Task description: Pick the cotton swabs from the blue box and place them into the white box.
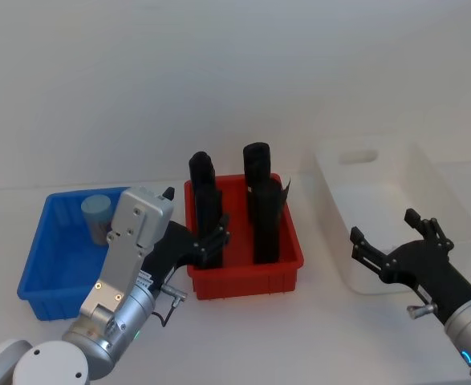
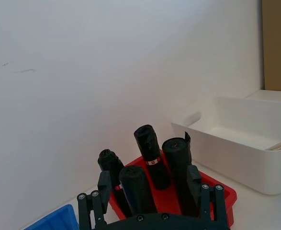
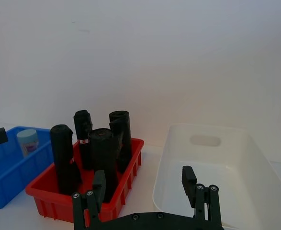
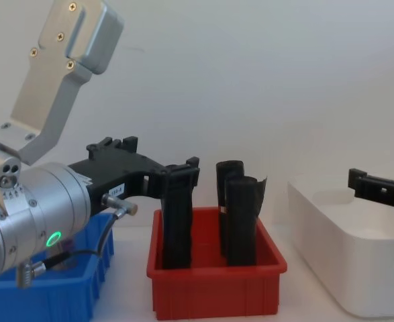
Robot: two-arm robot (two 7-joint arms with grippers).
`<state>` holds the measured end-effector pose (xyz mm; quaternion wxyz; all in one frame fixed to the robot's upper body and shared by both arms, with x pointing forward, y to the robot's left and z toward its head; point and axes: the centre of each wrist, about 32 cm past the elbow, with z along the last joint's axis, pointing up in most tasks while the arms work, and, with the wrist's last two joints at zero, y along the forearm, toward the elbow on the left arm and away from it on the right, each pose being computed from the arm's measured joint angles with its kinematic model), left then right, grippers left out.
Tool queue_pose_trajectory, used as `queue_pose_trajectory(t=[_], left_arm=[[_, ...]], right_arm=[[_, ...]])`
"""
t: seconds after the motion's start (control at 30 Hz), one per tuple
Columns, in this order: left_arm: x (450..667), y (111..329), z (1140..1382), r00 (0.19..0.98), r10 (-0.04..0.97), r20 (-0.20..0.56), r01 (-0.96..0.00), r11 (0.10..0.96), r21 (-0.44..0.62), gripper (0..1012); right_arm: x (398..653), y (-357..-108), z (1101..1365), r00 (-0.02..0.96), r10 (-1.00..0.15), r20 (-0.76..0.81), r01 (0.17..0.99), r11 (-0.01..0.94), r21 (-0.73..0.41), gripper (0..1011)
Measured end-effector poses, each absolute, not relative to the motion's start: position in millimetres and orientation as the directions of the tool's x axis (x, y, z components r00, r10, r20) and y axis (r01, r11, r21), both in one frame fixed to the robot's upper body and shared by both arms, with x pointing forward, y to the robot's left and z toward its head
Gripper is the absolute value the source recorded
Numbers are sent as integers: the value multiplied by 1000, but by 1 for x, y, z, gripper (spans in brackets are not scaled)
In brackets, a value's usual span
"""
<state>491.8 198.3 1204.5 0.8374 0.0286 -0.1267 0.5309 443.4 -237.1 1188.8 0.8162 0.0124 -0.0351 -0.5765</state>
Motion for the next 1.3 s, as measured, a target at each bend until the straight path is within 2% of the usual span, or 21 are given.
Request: queue_pose_trajectory(t=[0.53,1.3], left_arm=[[492,198,1204,404,882,242,-897,434,-86,1004],[492,198,1204,404,882,242,-897,434,-86,1004]], right_arm=[[461,-236,1182,366,-929,55,928,368,48,1001],[533,-221,1172,473,-871,131,876,481,35,1001]])
